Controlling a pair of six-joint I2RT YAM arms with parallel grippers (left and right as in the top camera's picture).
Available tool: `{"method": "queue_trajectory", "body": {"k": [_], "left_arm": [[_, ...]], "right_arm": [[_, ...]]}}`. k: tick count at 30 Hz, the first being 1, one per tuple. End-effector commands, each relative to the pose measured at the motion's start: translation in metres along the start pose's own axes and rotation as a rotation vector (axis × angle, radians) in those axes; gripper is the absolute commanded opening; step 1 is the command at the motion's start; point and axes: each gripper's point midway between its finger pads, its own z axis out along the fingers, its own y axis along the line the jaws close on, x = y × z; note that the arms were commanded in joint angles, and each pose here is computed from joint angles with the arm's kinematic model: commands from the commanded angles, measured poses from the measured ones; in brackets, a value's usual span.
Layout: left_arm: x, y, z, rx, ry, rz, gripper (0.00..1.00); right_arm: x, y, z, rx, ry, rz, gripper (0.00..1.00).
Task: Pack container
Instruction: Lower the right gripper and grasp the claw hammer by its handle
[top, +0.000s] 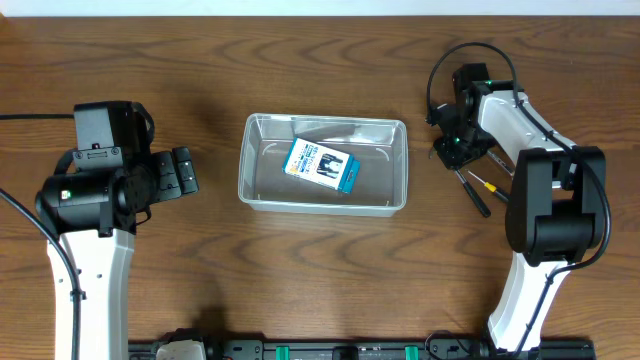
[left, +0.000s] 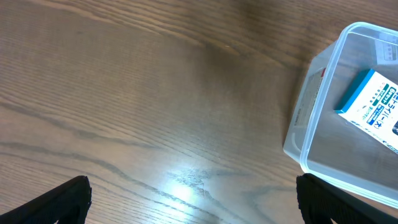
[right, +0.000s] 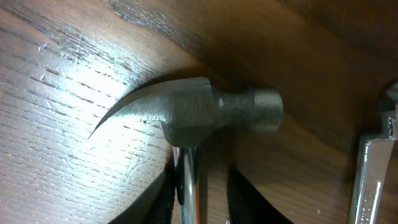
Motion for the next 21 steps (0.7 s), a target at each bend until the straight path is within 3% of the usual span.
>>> {"method": "queue_trajectory", "body": {"k": [1, 21], "left_arm": [[-0.0004, 0.0002, -0.0027, 0.006, -0.007, -0.006, 0.98], [-0.0005, 0.0002, -0.0027, 0.006, -0.007, -0.006, 0.98]], "right_arm": [[0.0124, 0.0112, 0.0185, -0.038, 0.053, -0.007, 0.28], [0.0110, 0.0156, 0.0184, -0.038, 0.055, -0.010, 0.02]]}}
